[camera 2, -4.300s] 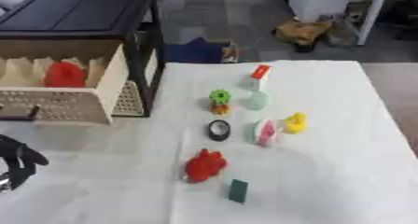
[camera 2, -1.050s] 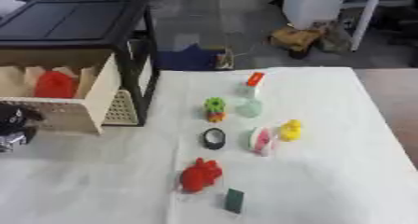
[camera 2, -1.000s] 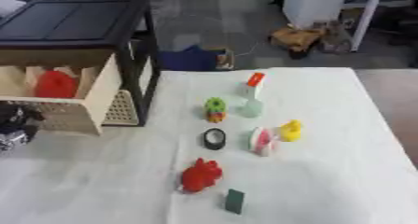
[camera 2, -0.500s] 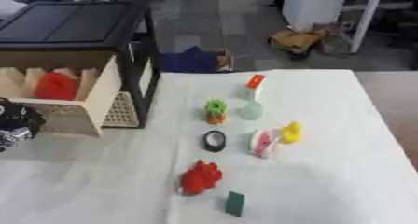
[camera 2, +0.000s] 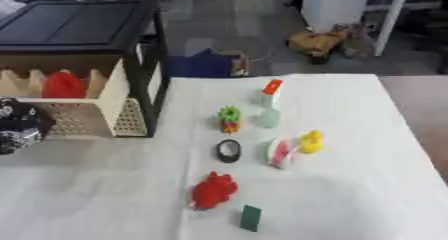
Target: Pick up objects from table and place into drawer.
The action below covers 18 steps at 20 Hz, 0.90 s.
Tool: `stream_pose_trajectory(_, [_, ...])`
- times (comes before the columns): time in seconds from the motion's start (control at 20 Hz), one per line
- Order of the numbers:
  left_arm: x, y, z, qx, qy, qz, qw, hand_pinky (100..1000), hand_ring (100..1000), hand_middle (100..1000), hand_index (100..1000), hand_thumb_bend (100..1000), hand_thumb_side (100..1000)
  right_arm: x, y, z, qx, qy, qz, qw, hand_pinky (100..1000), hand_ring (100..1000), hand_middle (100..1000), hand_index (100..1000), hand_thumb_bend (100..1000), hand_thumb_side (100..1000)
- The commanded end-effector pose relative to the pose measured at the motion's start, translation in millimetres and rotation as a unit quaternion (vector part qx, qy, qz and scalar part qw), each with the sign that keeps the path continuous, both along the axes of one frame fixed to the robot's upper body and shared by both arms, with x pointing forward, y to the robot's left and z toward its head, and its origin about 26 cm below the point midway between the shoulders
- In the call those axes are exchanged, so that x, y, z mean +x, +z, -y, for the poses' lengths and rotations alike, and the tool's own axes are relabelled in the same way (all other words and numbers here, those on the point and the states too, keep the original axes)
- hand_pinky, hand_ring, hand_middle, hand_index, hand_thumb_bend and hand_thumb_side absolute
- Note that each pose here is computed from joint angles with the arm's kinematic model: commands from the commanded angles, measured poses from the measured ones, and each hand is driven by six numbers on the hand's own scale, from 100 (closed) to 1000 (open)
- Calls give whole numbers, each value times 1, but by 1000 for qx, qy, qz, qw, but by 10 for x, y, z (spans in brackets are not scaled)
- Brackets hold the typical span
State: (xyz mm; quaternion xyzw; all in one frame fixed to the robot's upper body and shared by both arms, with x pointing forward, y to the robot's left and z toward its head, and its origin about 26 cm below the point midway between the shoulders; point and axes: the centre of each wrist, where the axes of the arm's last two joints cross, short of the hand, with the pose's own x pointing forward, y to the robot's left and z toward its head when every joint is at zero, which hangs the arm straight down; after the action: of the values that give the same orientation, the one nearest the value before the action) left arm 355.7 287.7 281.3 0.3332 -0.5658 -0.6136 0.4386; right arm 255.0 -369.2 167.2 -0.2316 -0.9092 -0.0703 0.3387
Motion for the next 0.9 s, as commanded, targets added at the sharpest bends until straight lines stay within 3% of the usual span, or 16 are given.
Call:
stream_pose_trajectory(0.05, [35,41,-29,3,10,8,1000,673,863,917,1000,100,1000,-19,82,15,-13,-3,12,1000,659,649,619,817,100,1000])
stream_pose_trajectory(0.9, [186,94,-51,-3,33,52,998,662,855,904,992,100,1000,-17,78,10,-13,-4,16,1000,658,647,616,817,100,1000])
